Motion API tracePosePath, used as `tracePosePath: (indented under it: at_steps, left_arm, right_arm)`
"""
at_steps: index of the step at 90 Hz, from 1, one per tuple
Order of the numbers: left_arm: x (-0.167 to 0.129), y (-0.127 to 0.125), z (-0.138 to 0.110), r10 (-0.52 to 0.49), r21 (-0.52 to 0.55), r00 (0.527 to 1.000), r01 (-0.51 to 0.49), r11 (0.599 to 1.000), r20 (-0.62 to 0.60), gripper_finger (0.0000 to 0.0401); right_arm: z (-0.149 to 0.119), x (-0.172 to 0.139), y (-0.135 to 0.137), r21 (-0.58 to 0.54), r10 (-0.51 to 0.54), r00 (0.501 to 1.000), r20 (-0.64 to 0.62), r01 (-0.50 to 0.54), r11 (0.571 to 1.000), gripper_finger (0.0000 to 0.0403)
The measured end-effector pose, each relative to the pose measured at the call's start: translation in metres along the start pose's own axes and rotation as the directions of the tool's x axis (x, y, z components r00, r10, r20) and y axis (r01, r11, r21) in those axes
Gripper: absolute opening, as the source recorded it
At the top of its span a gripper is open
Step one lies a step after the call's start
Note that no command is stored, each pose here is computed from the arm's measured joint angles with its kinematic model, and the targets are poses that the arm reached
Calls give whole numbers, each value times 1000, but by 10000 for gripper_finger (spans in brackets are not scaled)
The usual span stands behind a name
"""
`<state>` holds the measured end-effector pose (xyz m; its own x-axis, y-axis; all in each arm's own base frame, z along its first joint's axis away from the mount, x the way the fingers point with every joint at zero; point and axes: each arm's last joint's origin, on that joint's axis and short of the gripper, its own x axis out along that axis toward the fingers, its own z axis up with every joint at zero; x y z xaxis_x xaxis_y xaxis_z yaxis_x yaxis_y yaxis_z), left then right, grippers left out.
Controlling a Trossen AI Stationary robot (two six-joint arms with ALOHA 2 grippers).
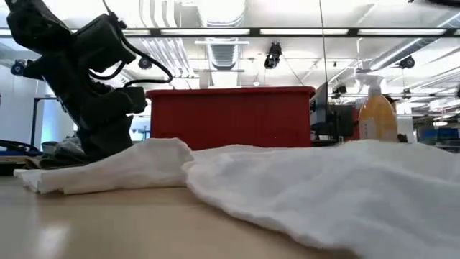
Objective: Fold laundry
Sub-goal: Fold the white long sleeve shirt
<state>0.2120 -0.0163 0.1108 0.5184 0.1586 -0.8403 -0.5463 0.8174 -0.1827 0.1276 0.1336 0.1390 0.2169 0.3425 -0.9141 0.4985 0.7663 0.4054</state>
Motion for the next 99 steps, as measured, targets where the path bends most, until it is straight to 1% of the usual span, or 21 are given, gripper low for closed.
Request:
tracePosePath:
  at_steps: [8, 14, 21, 31, 42, 45, 51, 56, 61, 64, 70, 74, 78, 82, 88, 93, 99]
  left_arm:
    - [0, 0, 0, 3, -2, 1000, -3, 1000, 3, 311]
    - [0, 0, 0, 4, -2, 1000, -4, 1000, 3, 311]
    - [0, 0, 0, 3, -2, 1000, -3, 1000, 4, 311]
    - [0, 0, 0, 2, -4, 1000, -2, 1000, 7, 311]
    - [0, 0, 0, 3, -4, 1000, -3, 1000, 9, 311]
    - [0, 0, 0, 2, -4, 1000, -2, 1000, 9, 311]
    - [0, -1, 2, -11, -16, 1000, 11, 1000, 19, 311]
    - [-4, -5, 6, -53, -10, 997, 53, 999, 48, 311]
    - [-12, -13, 13, -77, 13, 994, 76, 997, 83, 311]
    - [-17, -16, 17, -62, 24, 992, 60, 998, 109, 311]
    - [-31, -19, 29, 2, 13, 981, -5, 1000, 192, 311]
    - [-36, -20, 36, 23, 12, 973, -26, 1000, 228, 311]
    - [-41, -22, 40, 14, 44, 971, -26, 999, 237, 311]
    - [-45, -29, 45, -30, 81, 968, 10, 997, 248, 311]
    - [-57, -47, 59, -90, 89, 941, 65, 994, 326, 311]
    - [-63, -62, 66, -83, 88, 923, 53, 995, 376, 311]
    - [-63, -84, 73, -72, 105, 906, 30, 994, 418, 311]
  right_arm:
    - [-8, -10, 9, 15, 62, 996, 61, -63, 998, 0]
    - [-14, -18, 15, 23, 112, 990, 84, -115, 993, 0]
    - [-21, -26, 20, 30, 132, 987, 91, -135, 990, 0]
    - [-30, -35, 23, 43, 113, 988, 102, -117, 992, 0]
    - [-31, -42, 40, 16, 200, 958, 205, -207, 978, 0]
    - [-30, -40, 42, 16, 195, 954, 229, -204, 979, 0]
    - [-29, -32, 42, 27, 149, 952, 268, -162, 986, 0]
    - [-29, -27, 43, 59, 136, 941, 310, -162, 985, 0]
    - [-30, -23, 47, 60, 162, 924, 347, -194, 979, 0]
    - [-31, -22, 50, 55, 189, 913, 362, -223, 973, 0]
    - [-31, -21, 56, 51, 226, 903, 366, -262, 964, 0]
    - [-32, -18, 56, 49, 223, 905, 361, -258, 965, 0]
    - [-33, -15, 56, 45, 213, 909, 358, -244, 969, 0]
    - [-35, -14, 56, 39, 210, 912, 353, -239, 970, 0]
    - [-38, -14, 56, 14, 216, 913, 345, -235, 972, 0]
    - [-41, -14, 56, -19, 220, 916, 337, -226, 974, 0]
    - [-45, -14, 56, -51, 226, 918, 327, -222, 974, 0]
